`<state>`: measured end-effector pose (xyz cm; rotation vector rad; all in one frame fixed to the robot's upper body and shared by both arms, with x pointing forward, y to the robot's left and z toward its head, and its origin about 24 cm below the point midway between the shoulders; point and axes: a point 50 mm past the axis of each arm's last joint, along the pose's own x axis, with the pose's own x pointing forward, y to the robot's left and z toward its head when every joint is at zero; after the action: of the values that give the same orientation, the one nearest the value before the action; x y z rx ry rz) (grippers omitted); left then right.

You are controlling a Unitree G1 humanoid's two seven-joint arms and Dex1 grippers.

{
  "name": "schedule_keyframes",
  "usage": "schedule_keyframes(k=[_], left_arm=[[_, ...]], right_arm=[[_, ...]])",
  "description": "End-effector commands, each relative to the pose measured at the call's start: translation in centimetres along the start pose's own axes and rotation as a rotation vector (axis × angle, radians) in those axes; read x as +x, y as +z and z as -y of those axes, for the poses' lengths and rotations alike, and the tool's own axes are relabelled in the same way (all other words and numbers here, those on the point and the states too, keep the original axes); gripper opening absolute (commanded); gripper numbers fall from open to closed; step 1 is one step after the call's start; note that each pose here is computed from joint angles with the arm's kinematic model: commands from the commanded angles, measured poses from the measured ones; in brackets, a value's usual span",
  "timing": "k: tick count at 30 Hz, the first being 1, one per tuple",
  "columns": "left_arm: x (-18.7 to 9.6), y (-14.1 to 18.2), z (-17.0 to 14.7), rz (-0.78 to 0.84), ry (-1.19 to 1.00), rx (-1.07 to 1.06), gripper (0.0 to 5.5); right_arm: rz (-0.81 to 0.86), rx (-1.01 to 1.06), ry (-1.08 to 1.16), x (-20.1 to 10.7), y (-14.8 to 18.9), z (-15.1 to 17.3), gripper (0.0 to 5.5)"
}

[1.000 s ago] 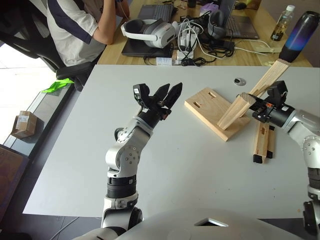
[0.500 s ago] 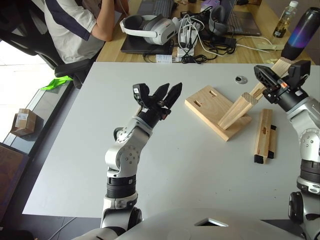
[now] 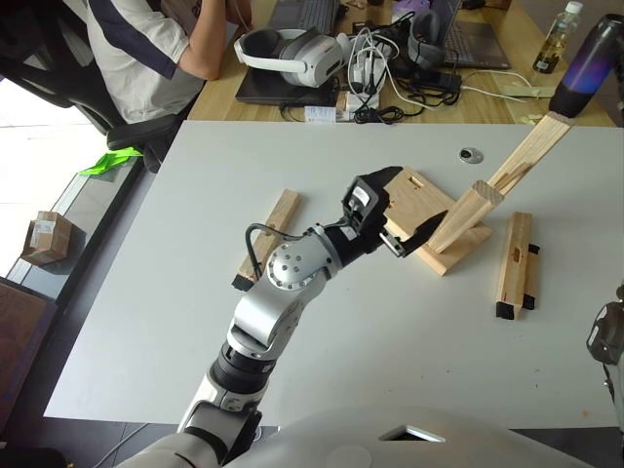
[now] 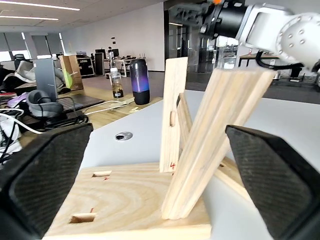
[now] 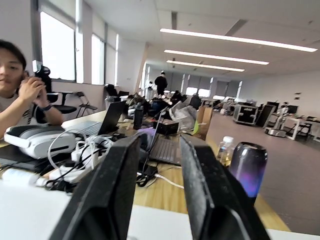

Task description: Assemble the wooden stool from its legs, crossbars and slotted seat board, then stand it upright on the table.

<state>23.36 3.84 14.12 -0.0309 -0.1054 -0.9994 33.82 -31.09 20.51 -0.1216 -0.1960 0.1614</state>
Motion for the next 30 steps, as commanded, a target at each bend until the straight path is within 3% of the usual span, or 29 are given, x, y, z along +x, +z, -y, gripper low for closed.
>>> schedule_keyframes(k=[1,11,18,24,30], left_arm=[[-0.2,-0.5,0.9,-0.074,-0.149,-0.041,4.91],[2.0,-0.8,1.3,-0.083,-0.138,-0.009,4.91],[2.4,-0.7,1.9,-0.078,-0.175,0.007,4.91],[3.9,-0.5,1.3,-0.067,-0.066,0.083,4.91],[4.1,-0.1,2.3,-0.032,-0.136,0.088,4.91]], right_arm=[[-0.061,0.002,0.006,-1.0,-1.9,0.6,1.4],[-0.097,0.021,-0.001,-2.3,-4.1,0.0,1.4],[-0.096,0.032,-0.008,-2.4,-4.3,-0.4,1.4],[-0.08,0.054,0.044,-2.5,-4.0,-1.3,1.4],[-0.093,0.046,0.061,-2.5,-4.1,-1.5,1.4]])
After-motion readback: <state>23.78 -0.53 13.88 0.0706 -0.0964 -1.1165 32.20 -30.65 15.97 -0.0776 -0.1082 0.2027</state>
